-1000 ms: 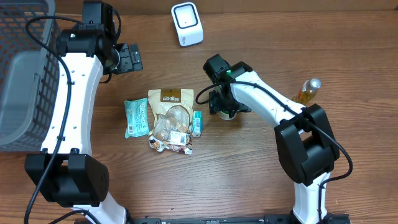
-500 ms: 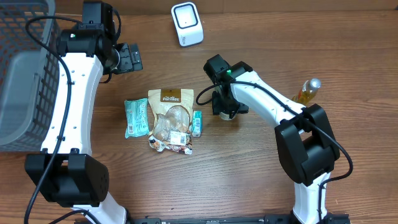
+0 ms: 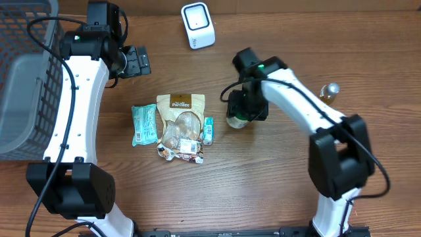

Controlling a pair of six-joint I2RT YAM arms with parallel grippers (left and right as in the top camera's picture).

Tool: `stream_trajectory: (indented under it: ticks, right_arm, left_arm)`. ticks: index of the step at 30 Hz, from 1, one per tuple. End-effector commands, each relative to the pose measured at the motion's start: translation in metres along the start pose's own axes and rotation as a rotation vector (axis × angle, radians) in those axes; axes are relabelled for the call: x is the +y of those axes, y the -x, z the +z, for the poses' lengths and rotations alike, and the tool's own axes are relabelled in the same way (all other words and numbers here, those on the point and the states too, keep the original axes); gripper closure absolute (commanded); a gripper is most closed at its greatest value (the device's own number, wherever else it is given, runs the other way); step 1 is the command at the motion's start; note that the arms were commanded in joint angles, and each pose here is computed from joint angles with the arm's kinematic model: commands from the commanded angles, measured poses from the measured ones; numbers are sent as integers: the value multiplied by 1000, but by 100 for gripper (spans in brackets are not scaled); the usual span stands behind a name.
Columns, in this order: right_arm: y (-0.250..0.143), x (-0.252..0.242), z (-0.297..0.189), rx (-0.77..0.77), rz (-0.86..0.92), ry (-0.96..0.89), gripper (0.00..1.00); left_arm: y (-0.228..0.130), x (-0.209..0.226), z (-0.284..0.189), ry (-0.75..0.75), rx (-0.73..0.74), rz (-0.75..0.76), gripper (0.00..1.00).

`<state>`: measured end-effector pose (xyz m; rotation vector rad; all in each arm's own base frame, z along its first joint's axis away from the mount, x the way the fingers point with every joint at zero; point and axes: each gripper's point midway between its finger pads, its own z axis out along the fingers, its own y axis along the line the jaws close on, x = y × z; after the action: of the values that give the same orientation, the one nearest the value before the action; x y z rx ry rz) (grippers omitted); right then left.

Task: Scan the item barcode

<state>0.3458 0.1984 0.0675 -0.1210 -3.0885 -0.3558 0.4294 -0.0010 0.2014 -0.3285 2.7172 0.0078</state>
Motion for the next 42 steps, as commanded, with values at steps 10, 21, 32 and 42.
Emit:
stream_trajectory:
  ticks: [10, 21, 32, 42]
  right_arm:
    - [-51, 48, -60, 236, 57, 366, 53]
    - [-71, 56, -69, 343, 94, 427, 52]
    - [-81, 72, -82, 433, 167, 523, 58]
    - [-84, 74, -85, 453, 179, 537, 55]
  left_arm:
    - [3, -3, -6, -9, -18, 1, 0]
    - [3, -3, -6, -9, -18, 1, 0]
    - [3, -3, -6, -9, -18, 1, 0]
    - [3, -3, -6, -9, -18, 1, 0]
